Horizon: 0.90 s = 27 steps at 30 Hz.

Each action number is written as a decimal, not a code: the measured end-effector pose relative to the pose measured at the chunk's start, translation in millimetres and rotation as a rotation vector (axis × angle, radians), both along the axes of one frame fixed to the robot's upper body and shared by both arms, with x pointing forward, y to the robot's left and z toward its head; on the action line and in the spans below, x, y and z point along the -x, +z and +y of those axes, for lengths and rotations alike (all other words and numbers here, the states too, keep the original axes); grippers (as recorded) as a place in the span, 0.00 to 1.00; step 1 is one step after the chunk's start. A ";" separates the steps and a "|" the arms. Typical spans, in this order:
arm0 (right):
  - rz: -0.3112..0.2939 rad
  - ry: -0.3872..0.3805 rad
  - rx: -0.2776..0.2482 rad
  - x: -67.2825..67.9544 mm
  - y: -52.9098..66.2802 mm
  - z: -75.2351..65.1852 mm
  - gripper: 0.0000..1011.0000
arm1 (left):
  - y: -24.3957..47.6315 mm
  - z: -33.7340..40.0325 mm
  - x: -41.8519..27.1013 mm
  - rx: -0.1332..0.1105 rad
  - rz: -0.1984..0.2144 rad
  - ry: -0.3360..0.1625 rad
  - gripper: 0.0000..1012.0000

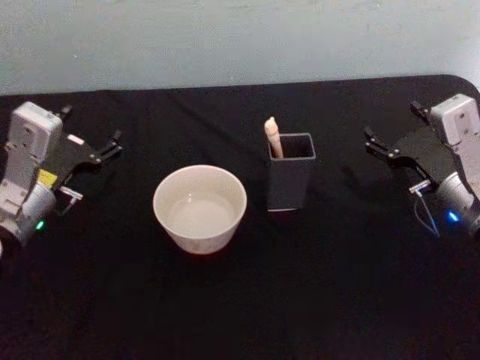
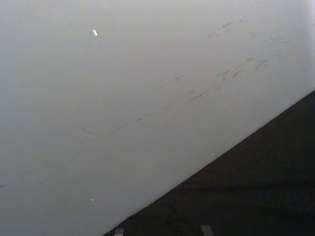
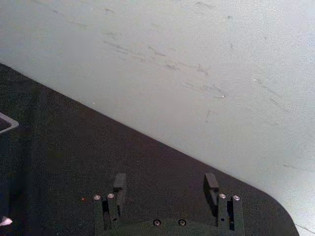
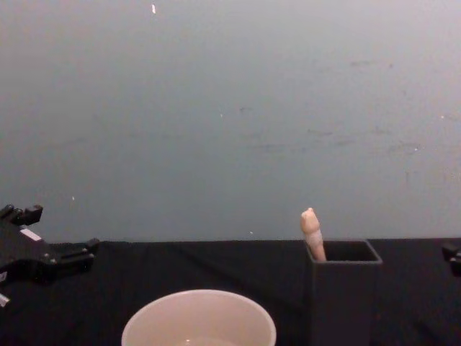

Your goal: Pick up the stirring spoon with one hand, stir inside the cup, then place it back in its original position.

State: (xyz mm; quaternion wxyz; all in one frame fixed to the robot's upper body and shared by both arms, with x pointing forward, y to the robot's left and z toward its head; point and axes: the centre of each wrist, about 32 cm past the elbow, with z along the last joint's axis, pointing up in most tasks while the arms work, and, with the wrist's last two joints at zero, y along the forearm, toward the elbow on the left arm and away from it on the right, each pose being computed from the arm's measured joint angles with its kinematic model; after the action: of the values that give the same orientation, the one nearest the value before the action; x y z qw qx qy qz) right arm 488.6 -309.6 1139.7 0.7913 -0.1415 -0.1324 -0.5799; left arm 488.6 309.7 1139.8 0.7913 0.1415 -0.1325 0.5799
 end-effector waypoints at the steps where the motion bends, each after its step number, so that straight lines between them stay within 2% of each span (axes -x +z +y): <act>1: 0.000 0.000 0.000 0.0 0.0 0.0 0.99 | 0.0 0.0 0.0 0.000 0.000 0.000 0.99; 27: 0.000 0.000 0.000 0.0 0.0 0.0 0.99 | 0.0 0.0 0.0 0.000 0.000 0.000 0.99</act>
State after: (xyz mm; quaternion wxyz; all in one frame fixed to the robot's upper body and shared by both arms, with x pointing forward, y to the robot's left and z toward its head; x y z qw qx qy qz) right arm 488.6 -309.7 1139.7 0.7913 -0.1415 -0.1324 -0.5799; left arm 488.6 309.7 1139.8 0.7913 0.1415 -0.1325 0.5799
